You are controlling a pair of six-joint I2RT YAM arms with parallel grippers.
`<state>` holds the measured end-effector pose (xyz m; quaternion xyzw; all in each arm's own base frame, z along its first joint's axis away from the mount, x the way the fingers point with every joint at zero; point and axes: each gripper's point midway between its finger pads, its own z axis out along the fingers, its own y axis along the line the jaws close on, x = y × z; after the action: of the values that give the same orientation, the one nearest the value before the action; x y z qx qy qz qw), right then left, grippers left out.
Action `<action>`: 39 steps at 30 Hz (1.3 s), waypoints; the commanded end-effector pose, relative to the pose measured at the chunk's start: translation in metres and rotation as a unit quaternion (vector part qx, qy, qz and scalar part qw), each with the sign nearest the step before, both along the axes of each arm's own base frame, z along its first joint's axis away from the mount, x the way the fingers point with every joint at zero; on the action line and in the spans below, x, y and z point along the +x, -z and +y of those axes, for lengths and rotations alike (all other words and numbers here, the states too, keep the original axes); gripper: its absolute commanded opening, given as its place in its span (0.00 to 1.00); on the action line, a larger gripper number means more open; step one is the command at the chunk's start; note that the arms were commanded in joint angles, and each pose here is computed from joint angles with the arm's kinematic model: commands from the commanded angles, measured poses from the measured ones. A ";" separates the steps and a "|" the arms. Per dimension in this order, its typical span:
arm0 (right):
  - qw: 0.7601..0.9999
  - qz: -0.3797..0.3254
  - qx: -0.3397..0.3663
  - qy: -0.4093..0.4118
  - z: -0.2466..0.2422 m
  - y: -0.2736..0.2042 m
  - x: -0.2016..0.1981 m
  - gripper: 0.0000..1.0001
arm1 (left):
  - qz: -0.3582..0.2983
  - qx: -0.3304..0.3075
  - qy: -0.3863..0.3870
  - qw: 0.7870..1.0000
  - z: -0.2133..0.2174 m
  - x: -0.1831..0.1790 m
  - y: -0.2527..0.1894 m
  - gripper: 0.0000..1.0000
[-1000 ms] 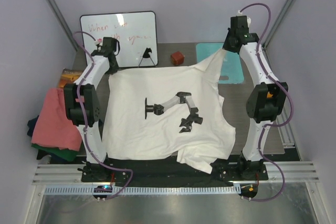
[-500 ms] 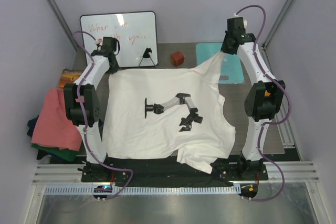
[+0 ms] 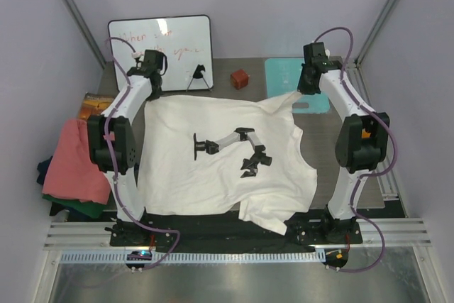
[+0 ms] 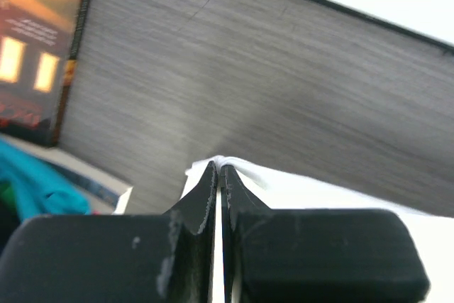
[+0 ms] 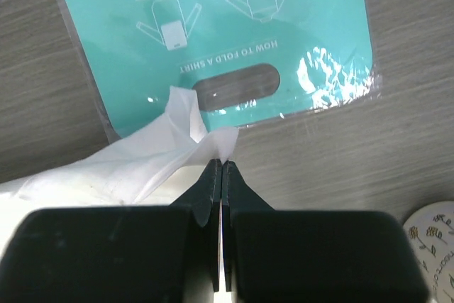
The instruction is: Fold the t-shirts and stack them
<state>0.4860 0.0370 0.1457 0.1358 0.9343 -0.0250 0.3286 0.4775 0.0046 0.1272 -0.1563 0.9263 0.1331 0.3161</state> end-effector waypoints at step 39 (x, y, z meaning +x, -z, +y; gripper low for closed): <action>0.996 -0.084 0.021 -0.011 0.038 -0.011 0.018 0.45 | 0.003 0.076 0.002 0.997 -0.011 -0.033 -0.018 0.00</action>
<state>0.5074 0.0946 0.0978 0.1105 0.9434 0.0304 0.3111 0.4324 -0.0063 0.1311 -0.1180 0.9209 0.2113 0.3056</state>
